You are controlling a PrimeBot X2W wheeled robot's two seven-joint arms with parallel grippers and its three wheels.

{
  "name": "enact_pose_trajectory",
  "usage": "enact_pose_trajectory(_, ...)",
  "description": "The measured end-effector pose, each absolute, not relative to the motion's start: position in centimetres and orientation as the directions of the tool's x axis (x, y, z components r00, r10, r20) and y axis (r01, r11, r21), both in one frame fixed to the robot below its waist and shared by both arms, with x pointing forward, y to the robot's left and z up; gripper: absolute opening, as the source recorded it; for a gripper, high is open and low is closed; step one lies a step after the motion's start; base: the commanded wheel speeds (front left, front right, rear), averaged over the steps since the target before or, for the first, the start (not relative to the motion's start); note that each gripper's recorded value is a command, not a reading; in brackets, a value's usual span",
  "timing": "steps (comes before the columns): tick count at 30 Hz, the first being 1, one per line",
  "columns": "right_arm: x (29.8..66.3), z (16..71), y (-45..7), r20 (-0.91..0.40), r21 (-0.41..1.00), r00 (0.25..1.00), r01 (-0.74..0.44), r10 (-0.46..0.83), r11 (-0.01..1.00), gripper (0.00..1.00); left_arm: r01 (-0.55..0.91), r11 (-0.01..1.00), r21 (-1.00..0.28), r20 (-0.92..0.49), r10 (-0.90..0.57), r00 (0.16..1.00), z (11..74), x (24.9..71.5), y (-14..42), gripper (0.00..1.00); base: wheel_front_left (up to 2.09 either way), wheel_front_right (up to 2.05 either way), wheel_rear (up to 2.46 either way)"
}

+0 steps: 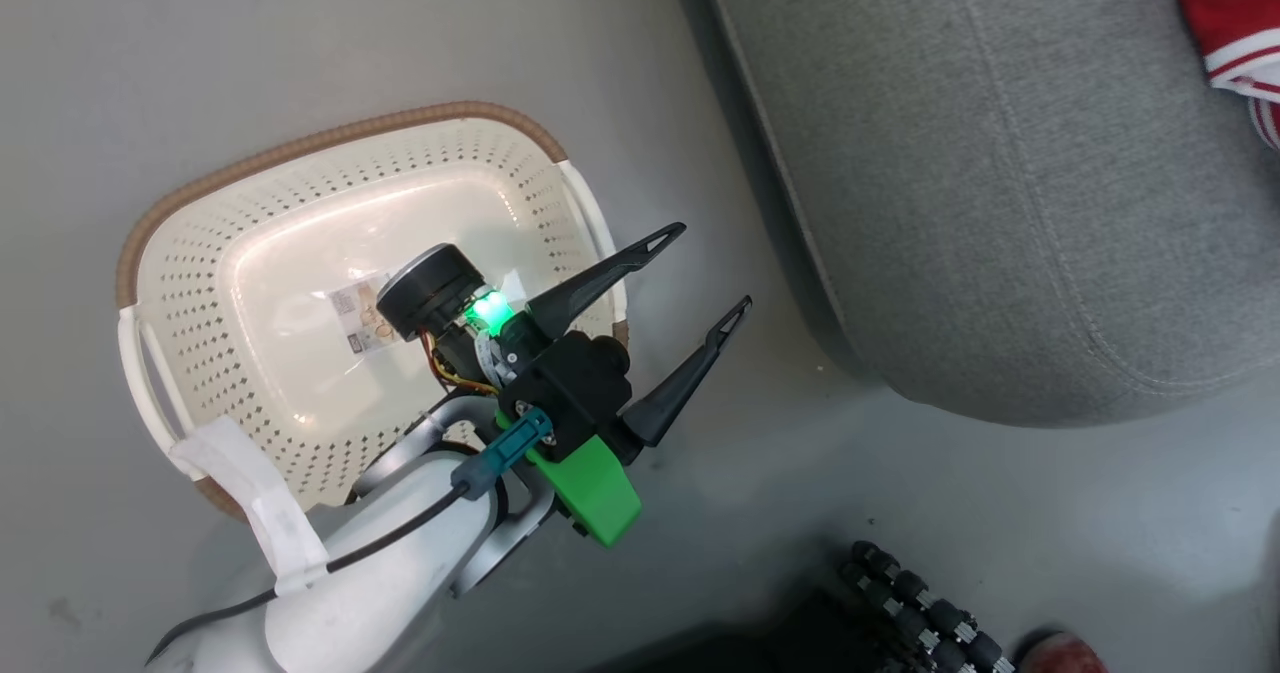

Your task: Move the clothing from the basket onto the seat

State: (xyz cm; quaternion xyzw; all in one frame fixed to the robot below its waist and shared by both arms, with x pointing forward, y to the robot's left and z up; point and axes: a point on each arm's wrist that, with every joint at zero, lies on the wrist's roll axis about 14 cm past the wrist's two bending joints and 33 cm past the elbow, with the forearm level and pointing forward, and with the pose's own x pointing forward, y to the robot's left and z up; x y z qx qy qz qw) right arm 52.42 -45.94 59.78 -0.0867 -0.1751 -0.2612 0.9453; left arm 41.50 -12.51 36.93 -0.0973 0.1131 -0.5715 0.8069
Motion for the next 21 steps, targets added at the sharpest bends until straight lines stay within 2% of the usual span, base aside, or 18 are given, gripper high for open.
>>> enact_pose_trajectory(1,53.0,58.2,-45.9,0.348,-0.065,0.807,0.528,-0.476,0.847,0.91,0.892,0.343,-0.293,-0.079,-0.939,0.335,36.6,41.7,-12.2,1.00,0.00,0.00,0.00)
enact_pose_trajectory(2,53.3,57.2,-45.8,0.332,-0.057,0.808,0.532,-0.487,0.845,1.00,0.884,0.358,-0.300,-0.082,-0.933,0.350,36.3,41.9,-11.9,1.00,0.00,0.00,0.00)
enact_pose_trajectory(8,54.6,51.4,-43.0,0.244,-0.040,0.842,0.504,-0.481,0.863,1.00,0.838,0.432,-0.334,-0.099,-0.900,0.424,35.3,42.6,-10.2,1.00,0.00,0.00,0.00)
enact_pose_trajectory(15,51.5,49.5,-37.8,0.193,-0.117,0.896,0.426,-0.400,0.897,1.00,0.774,0.489,-0.403,-0.084,-0.862,0.501,36.6,42.1,-9.4,1.00,0.00,0.00,0.00)
enact_pose_trajectory(21,47.9,49.9,-34.5,0.160,-0.121,0.924,0.367,-0.347,0.922,1.00,0.690,0.585,-0.426,-0.081,-0.784,0.615,39.1,42.4,-7.8,1.00,0.00,0.00,0.00)
